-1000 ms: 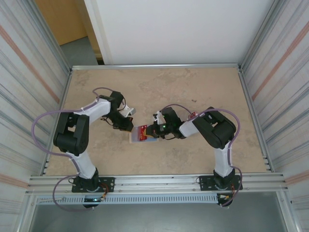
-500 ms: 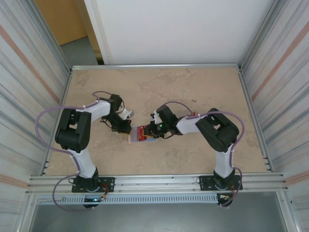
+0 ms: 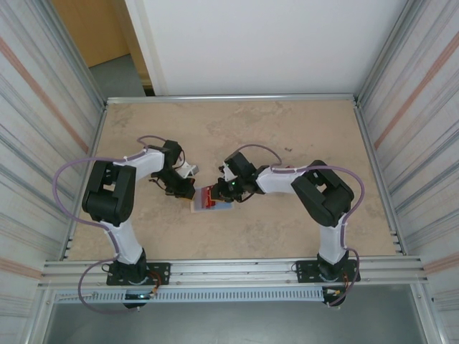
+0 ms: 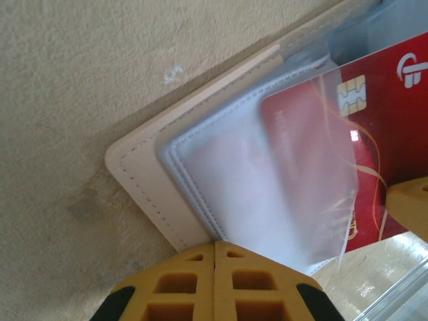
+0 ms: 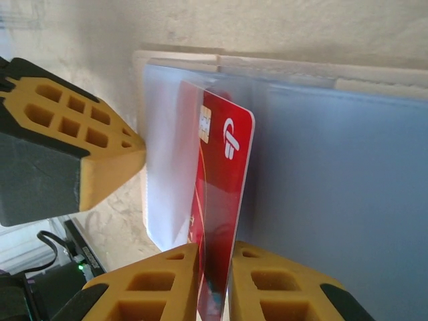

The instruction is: Put the credit cards into the card holder

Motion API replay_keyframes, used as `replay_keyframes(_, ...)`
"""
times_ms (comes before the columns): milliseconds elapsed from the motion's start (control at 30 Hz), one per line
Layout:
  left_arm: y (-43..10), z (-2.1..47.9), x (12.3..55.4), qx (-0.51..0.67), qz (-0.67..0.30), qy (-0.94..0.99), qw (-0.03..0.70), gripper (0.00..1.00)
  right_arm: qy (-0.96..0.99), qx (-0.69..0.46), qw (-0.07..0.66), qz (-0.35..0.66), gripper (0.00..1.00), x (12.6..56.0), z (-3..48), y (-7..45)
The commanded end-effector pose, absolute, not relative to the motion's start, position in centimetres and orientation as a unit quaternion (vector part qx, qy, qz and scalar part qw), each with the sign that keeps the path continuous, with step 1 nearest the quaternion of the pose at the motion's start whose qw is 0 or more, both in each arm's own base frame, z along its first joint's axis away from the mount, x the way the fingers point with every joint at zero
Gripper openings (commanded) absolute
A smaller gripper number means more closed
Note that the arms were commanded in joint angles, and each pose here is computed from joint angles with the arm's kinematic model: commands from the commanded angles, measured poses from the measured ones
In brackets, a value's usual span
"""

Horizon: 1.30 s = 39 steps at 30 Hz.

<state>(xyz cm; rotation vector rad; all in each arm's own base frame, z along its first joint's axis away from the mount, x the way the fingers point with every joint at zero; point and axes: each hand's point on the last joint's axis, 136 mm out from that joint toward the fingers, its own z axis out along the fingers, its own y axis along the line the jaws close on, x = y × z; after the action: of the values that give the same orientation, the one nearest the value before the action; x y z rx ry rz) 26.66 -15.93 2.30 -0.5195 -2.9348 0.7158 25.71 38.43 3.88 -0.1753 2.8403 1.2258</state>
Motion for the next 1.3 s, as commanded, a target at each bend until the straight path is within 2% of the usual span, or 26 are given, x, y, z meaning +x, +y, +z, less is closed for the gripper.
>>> replay_keyframes(0,-16.0,1.9,26.5,-0.180,0.228,-0.956,0.042,0.00,0.923,-0.075,0.013,0.377,0.17,25.3,3.1,38.8)
replay_keyframes(333,-15.8,2.5,26.9,-0.187,0.221,-0.957,0.031,0.00,0.930,-0.083,-0.003,0.357,0.19,24.9,2.4,38.5)
replay_keyframes(833,-14.9,2.4,27.5,-0.173,0.218,-0.960,0.027,0.00,0.940,-0.080,0.021,0.332,0.30,27.3,4.1,36.9)
replay_keyframes(1267,-14.7,1.7,27.6,-0.176,0.211,-0.961,0.033,0.00,0.941,-0.080,0.008,0.329,0.30,28.2,2.9,38.4)
